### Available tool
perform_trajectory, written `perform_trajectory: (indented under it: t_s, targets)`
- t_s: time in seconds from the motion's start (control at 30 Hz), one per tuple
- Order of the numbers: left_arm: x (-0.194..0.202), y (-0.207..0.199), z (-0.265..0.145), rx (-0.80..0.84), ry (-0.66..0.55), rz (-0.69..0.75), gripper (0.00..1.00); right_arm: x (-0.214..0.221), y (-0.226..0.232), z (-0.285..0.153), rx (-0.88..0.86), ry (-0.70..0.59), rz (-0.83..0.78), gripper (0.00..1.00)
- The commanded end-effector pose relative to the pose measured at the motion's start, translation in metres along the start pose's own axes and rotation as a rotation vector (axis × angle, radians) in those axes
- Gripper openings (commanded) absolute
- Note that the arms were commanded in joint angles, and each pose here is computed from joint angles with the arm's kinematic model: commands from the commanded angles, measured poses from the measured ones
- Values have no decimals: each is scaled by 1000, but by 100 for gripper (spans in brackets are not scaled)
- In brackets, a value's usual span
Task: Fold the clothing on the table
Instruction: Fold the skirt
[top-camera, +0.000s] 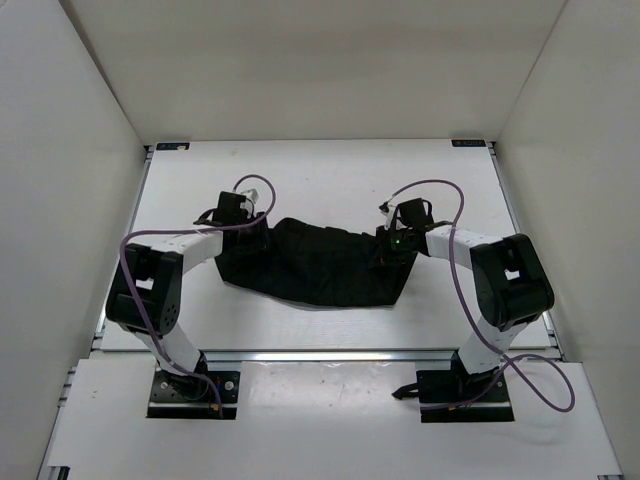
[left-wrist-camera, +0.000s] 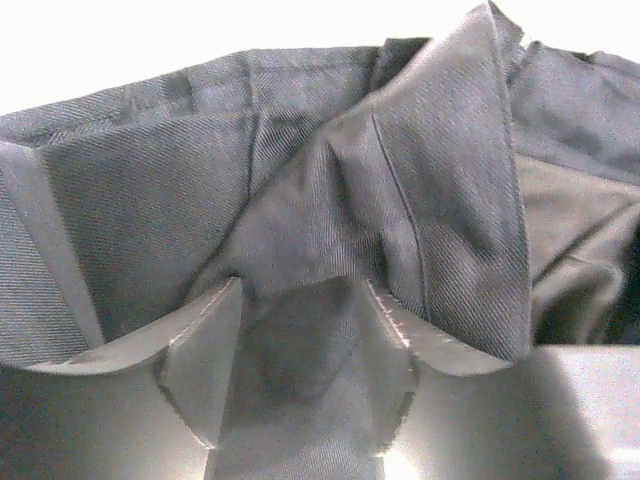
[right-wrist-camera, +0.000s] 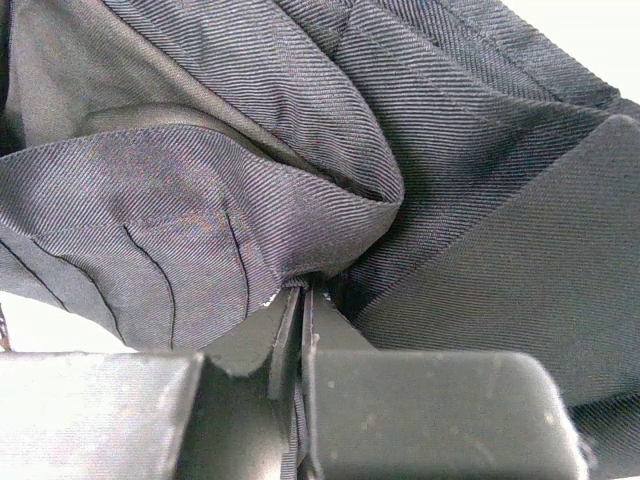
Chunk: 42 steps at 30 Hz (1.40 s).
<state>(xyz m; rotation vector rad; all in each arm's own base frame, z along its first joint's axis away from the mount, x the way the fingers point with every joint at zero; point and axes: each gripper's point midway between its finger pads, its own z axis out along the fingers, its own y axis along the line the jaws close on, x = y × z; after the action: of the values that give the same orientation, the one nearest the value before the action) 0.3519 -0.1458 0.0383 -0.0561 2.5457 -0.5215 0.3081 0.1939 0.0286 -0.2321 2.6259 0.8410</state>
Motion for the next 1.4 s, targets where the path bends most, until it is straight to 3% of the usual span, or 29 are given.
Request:
perform_trajectory:
  t_s: [0.0, 0.03, 0.13, 0.23, 0.47, 0.8, 1.2, 1.27, 1.3, 1.37]
  targets:
    - [-6, 6, 5, -79, 1, 27, 48, -17, 3, -3, -7, -33, -35, 0]
    - [-3, 12, 7, -117, 16, 24, 35, -19, 0, -3, 4, -39, -34, 0]
    - [6, 16, 15, -195, 50, 59, 9, -22, -1, -5, -3, -43, -31, 0]
    - [14, 14, 22, -206, 80, 66, 0, -23, -1, -6, 0, -47, -25, 0]
    - [17, 33, 20, -293, 100, 68, 0, -23, -12, -8, 22, -50, -8, 0]
    - [0, 72, -3, -336, 39, -55, 0, -29, -59, -41, 117, -131, 103, 0]
    - [-14, 59, -3, -263, 45, -59, 0, -34, -37, -28, 74, -81, 75, 1]
    - [-28, 46, -11, -212, 22, -54, 0, -42, -30, -32, 65, -102, 66, 16]
    - [-40, 40, -15, -198, -5, -46, 4, -49, -24, -39, 58, -128, 53, 29]
    - [-60, 27, -24, -169, -40, -22, 21, -56, -19, -50, 65, -169, 54, 46]
